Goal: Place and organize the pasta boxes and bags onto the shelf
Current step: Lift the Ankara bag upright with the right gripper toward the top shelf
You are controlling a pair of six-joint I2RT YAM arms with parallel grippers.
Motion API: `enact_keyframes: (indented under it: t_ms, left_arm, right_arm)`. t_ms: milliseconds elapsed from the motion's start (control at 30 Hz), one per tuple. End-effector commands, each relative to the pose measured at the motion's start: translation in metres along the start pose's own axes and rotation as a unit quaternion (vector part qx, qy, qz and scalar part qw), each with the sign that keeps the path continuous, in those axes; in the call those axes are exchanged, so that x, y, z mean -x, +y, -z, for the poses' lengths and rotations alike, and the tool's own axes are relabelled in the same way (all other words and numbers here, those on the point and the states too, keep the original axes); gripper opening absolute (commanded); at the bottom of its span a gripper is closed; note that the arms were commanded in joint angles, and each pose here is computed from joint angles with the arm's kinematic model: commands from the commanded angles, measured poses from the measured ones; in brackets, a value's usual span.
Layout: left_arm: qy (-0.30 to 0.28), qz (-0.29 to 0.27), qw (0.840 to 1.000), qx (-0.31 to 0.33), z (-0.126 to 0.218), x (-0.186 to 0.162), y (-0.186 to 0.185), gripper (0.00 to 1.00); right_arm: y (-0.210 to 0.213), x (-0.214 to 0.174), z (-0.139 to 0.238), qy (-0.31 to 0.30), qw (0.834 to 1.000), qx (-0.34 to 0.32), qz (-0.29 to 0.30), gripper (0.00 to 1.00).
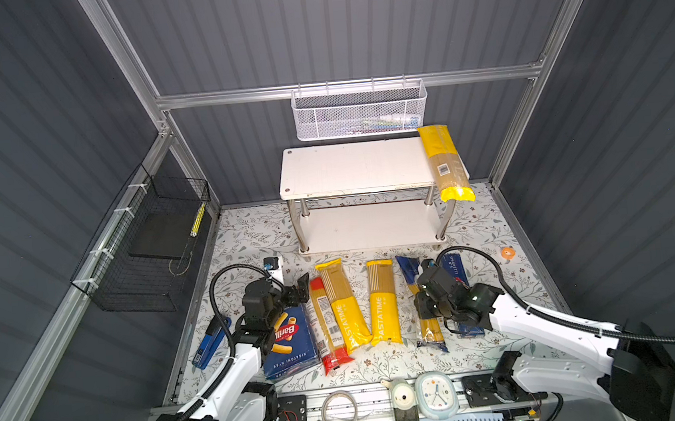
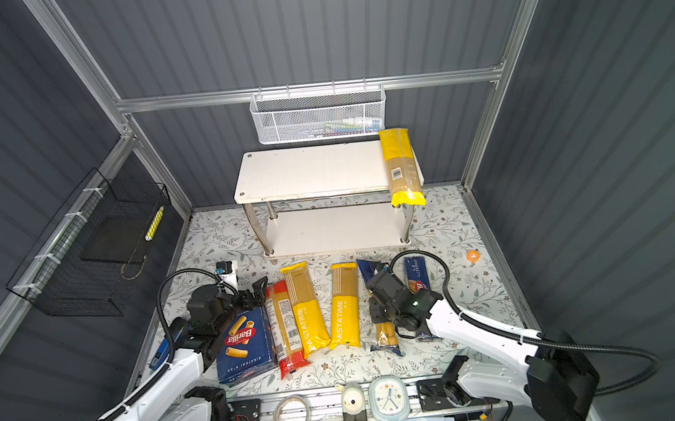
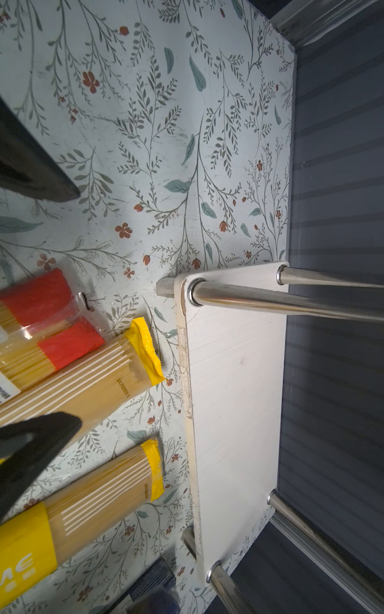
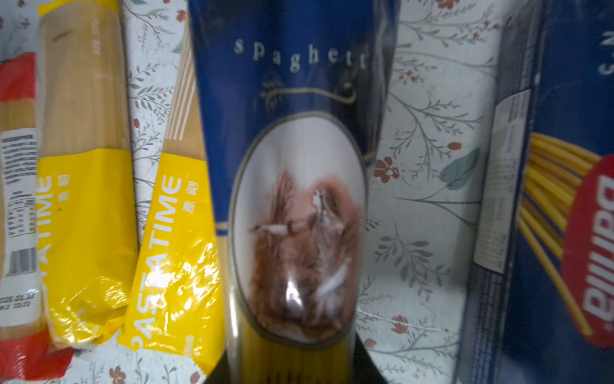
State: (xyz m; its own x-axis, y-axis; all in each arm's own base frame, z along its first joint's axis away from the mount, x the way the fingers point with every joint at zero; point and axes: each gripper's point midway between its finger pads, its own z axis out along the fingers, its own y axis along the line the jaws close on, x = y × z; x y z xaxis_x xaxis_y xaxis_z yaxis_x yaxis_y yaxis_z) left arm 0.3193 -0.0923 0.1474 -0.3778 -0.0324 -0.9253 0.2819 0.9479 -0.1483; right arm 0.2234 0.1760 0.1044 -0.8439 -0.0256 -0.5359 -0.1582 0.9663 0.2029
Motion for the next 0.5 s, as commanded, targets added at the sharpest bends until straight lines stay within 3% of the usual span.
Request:
enact_keyframes:
  t_ms: [0, 467]
  left_arm:
    - [0.001, 0.003, 1.0, 0.001, 0.002, -0.001, 0.0, 1.0]
    - [0.002, 0.004, 1.0, 0.003, 0.001, 0.0, 0.0, 0.99]
  right_arm:
    - [0.021, 0.048, 0.043, -0.076, 0.996, 0.034, 0.014, 0.09]
    - [0.051, 0.107, 0.124, -0.166, 0.98, 0.089, 0.058, 0.09]
